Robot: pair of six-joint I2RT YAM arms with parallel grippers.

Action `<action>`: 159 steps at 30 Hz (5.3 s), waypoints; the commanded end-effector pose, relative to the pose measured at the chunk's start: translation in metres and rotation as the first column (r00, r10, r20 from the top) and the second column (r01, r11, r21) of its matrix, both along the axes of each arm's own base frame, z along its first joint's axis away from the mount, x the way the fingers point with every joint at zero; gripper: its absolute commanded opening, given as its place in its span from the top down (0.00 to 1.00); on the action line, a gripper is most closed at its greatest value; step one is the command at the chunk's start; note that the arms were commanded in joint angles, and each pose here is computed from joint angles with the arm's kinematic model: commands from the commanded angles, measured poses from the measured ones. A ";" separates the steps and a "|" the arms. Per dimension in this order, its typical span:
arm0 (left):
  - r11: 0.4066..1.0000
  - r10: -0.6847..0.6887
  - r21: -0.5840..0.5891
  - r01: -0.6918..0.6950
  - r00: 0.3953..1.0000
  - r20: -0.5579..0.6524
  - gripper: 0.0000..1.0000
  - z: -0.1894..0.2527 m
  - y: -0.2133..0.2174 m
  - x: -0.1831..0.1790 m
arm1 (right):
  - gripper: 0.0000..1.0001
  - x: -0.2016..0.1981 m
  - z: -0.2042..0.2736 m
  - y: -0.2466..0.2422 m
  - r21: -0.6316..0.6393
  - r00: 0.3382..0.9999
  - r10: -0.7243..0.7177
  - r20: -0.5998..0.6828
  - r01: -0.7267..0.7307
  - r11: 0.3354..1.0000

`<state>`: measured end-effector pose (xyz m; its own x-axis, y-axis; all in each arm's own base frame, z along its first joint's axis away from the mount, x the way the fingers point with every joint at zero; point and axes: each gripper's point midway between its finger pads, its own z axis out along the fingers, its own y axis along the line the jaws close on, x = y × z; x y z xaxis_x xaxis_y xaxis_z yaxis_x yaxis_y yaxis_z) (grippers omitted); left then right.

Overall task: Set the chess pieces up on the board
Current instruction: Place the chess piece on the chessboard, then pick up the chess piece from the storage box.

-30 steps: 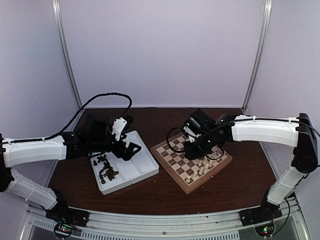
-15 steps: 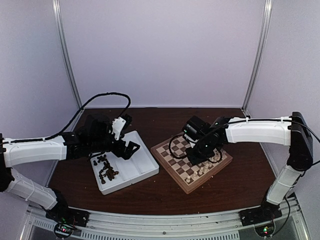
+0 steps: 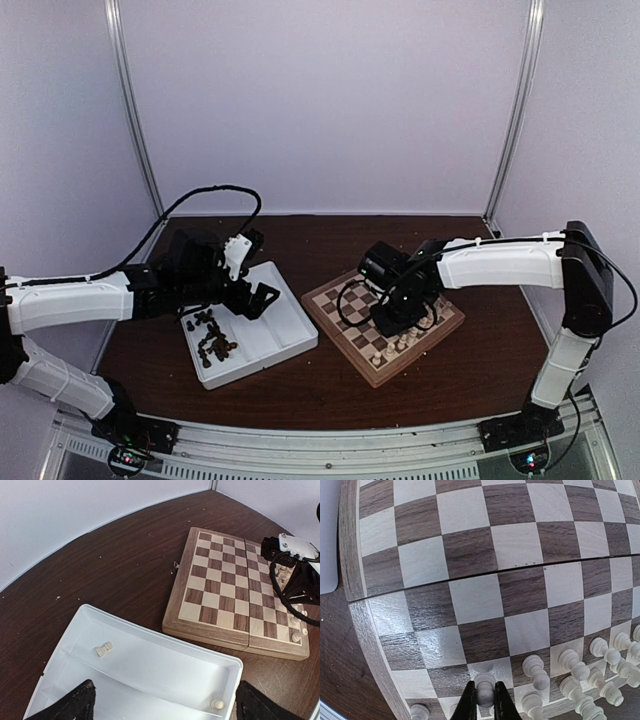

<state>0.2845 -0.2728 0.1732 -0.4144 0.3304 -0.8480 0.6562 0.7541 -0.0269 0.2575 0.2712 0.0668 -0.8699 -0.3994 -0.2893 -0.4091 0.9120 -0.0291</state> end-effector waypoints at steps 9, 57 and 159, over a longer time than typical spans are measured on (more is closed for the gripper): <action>0.999 0.001 -0.034 0.001 0.999 0.042 0.02 0.016 -0.003 0.003 | 0.94 0.009 -0.001 -0.006 -0.057 1.000 0.006 0.016 -0.005 0.998; 0.996 -0.071 -0.051 0.071 0.997 0.006 0.04 0.011 -0.018 -0.003 | 0.89 0.005 0.004 -0.012 -0.053 1.000 -0.011 -0.007 0.010 0.999; 0.819 -0.039 0.491 0.296 0.883 -0.468 0.57 -0.146 0.018 0.123 | 0.69 0.018 0.110 0.004 0.214 0.954 0.091 0.284 -0.156 0.964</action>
